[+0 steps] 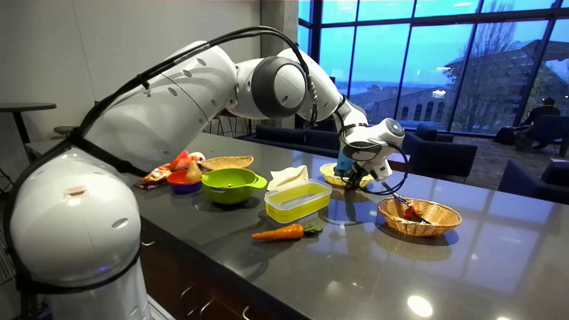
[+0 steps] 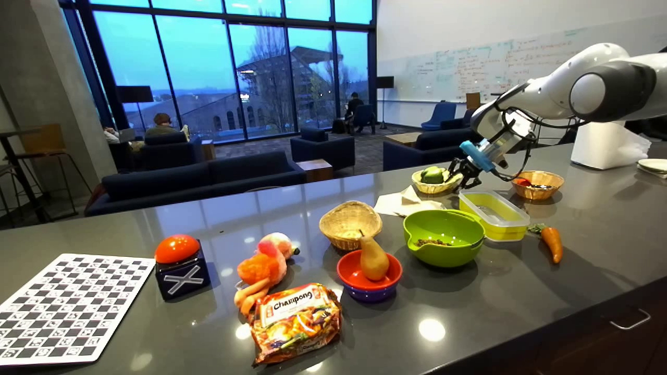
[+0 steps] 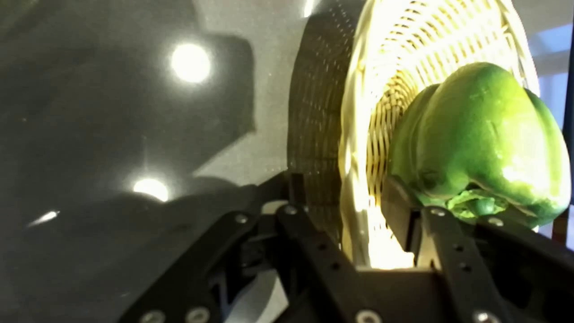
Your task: Remove the basket from the yellow container.
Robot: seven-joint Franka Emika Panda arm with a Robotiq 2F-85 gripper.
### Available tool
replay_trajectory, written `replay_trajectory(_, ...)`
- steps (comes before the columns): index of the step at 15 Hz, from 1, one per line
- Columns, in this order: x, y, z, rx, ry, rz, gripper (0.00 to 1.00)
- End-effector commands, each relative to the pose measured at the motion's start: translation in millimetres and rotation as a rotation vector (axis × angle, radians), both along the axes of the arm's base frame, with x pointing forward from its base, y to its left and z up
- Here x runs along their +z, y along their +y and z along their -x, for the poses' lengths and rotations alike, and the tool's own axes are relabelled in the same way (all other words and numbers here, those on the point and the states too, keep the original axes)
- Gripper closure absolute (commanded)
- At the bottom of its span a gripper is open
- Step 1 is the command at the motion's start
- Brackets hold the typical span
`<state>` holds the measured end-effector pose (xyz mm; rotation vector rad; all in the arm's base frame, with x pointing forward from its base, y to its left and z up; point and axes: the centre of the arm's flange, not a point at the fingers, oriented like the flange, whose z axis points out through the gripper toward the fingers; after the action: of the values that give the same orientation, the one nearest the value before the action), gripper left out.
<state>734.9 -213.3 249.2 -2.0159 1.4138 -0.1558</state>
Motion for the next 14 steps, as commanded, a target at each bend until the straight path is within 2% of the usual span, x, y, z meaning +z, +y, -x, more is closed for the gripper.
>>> replay_trajectory(1,6,-2,6,-0.006,-0.004,-0.002,0.19)
replay_trajectory(4,11,-1,11,-0.012,0.0,0.008,0.02)
replay_trajectory(5,13,0,13,-0.021,0.003,0.017,0.0)
replay_trajectory(14,32,-2,39,-0.066,0.015,0.114,0.0)
